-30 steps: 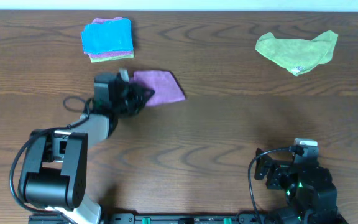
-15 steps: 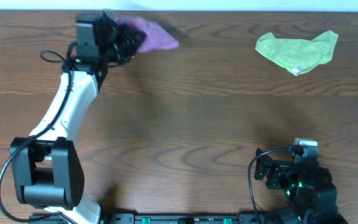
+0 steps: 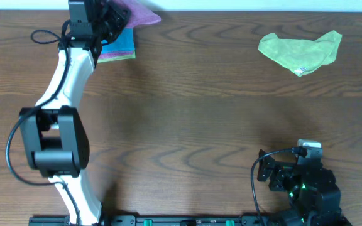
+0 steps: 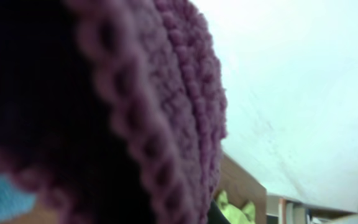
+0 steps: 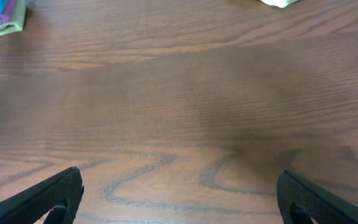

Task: Fold the cloth
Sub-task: 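Carry the folded towel to the towel stack at top left, then lower the towel onto the stack and open the left gripper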

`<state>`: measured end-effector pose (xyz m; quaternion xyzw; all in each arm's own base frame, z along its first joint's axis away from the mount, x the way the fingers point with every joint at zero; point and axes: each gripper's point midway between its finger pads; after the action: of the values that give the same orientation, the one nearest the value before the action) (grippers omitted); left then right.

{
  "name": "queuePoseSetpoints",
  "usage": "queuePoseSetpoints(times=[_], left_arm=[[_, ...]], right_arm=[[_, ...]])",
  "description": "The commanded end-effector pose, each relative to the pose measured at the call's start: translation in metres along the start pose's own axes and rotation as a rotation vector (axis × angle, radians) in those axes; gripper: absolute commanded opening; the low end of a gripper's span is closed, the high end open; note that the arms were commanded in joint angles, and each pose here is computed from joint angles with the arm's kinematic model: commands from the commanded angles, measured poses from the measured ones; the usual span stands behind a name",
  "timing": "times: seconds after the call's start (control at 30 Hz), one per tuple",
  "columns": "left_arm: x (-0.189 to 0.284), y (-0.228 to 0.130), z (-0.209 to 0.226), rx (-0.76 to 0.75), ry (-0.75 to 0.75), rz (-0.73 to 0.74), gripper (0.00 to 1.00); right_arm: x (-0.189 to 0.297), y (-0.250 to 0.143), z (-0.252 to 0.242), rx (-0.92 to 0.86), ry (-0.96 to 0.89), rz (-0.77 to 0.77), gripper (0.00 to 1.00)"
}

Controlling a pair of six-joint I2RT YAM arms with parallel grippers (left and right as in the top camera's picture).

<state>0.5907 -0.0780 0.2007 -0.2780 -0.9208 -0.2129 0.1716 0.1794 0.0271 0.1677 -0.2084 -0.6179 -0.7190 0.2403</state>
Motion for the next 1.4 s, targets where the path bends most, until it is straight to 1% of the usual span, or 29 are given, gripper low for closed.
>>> queuePoseSetpoints(times=[0.0,0.23,0.5,0.73,1.1,1.3,1.37], left_arm=[[-0.004,0.022,-0.005,-0.035,-0.021,-0.031,0.06],[-0.014,0.035,0.022,-0.010,0.009,-0.036,0.06],[-0.014,0.045,0.047,-0.035,0.055,-0.048,0.06],[-0.016,0.047,0.061,-0.081,0.099,-0.057,0.06],[-0.011,0.045,0.111,-0.096,0.246,-0.020,0.06],[0.002,0.057,0.135,-0.091,0.325,-0.042,0.06],[0.005,0.062,0.139,-0.092,0.331,-0.048,0.08]], right_arm=[[-0.001,-0.001,-0.004,-0.015,-0.022,-0.002,0.99],[-0.001,-0.001,-0.004,-0.015,-0.022,-0.002,0.99],[-0.001,-0.001,-0.004,-0.015,-0.022,-0.002,0.99],[-0.001,-0.001,-0.004,-0.015,-0.022,-0.002,0.99],[-0.001,-0.001,-0.004,-0.015,-0.022,-0.002,0.99],[-0.001,-0.001,-0.004,-0.015,-0.022,-0.002,0.99],[-0.001,-0.001,-0.004,-0.015,-0.022,-0.002,0.99]])
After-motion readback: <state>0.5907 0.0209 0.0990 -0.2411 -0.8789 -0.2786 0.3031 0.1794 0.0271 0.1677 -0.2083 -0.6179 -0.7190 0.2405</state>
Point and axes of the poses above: each gripper's point midway between its finger pads, its own x axis back along the fingers, its own z axis along the line the jaws close on, y = z × x, and after that the axes turned 4 degrees about x, right-handed
